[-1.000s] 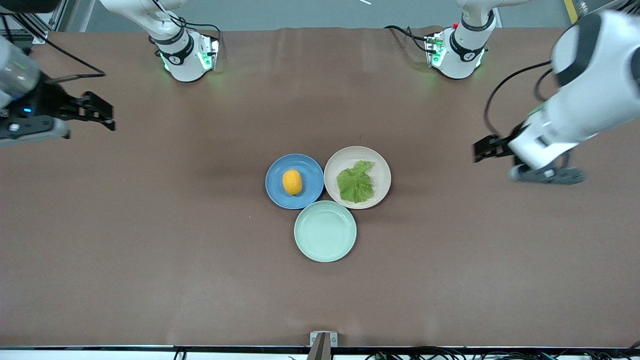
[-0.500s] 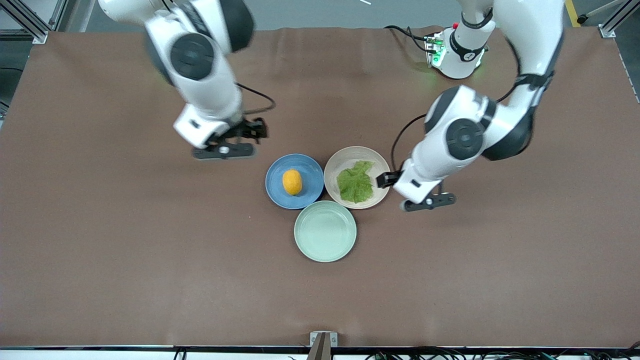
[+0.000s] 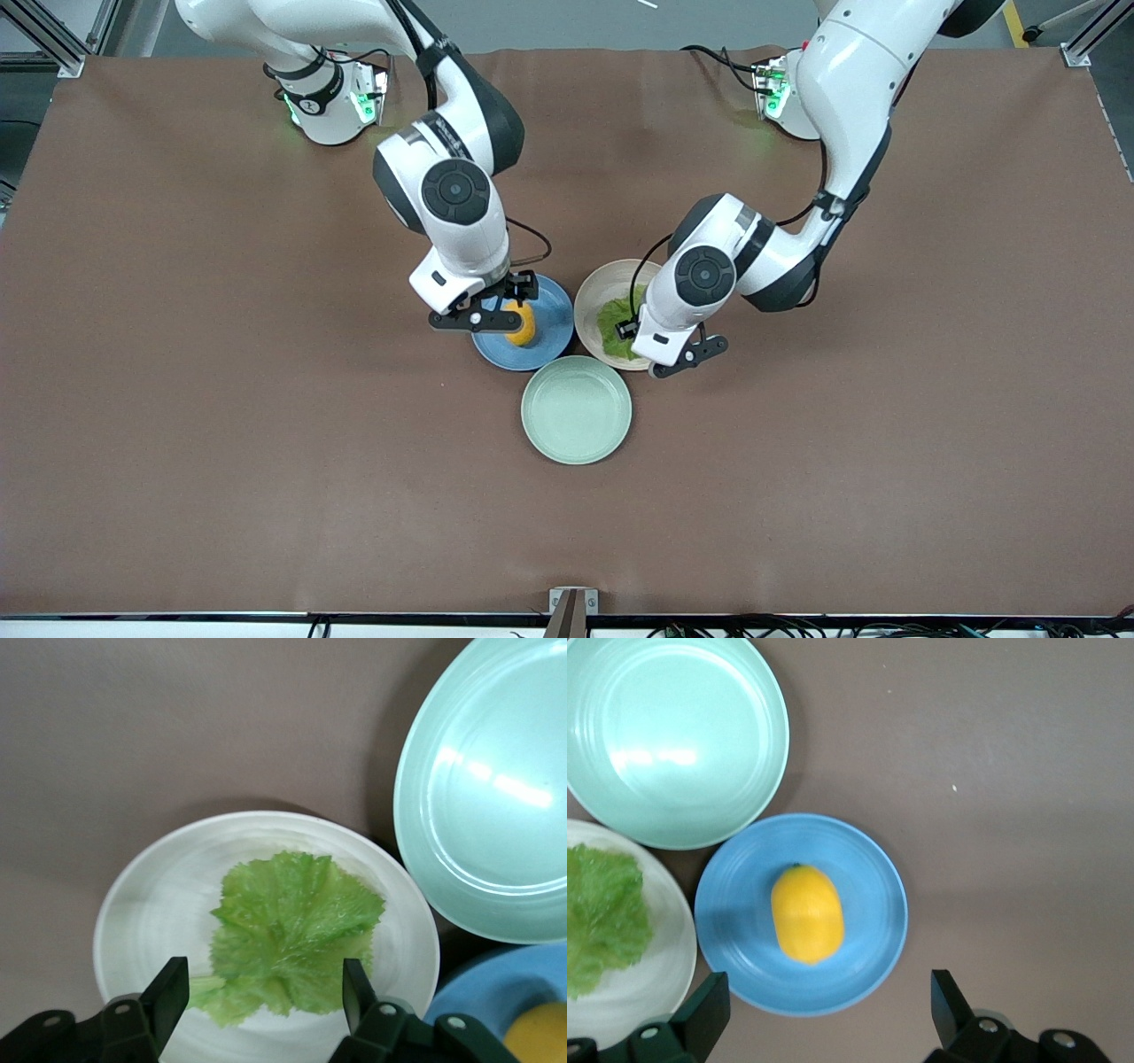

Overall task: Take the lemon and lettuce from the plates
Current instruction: 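Lower and close the right gripper on the lemon while the left gripper grasps lettuce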

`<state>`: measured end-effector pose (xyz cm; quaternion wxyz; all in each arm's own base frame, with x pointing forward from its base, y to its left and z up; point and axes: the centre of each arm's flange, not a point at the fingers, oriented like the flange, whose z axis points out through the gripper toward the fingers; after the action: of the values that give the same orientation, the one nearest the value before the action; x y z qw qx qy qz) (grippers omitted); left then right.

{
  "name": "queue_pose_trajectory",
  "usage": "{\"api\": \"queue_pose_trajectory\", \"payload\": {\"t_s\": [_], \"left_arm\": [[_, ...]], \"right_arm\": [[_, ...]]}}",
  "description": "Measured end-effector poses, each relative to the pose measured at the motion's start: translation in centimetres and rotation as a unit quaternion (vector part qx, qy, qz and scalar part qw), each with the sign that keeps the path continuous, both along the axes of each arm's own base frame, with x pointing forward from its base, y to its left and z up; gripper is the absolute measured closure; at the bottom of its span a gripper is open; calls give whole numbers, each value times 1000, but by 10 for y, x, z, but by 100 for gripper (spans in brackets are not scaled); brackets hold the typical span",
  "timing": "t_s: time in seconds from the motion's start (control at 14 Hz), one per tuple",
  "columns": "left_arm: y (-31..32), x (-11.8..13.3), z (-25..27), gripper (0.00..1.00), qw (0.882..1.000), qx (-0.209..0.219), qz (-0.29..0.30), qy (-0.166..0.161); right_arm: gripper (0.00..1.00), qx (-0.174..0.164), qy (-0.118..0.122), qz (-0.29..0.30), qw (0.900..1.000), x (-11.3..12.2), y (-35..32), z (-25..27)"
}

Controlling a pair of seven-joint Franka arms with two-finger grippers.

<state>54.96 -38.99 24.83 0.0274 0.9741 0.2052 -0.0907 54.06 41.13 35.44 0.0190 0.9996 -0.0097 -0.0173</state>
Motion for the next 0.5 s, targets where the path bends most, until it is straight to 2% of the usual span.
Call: {"api": "queue_pose_trajectory", "payload": {"t_s": [0.21,0.43,0.5], "left_arm": [[1,-8,-31,30,1000,0,3,8],[5,-19,-50,34,1000,9,1,24],[5,-20,-52,39,1000,10,0,26]], "right_arm": [[0,3,-5,9,1000,7,3,-30],[0,3,-5,29,1000,9,1,-33],[0,3,-4,34,999,8,2,-33]]}}
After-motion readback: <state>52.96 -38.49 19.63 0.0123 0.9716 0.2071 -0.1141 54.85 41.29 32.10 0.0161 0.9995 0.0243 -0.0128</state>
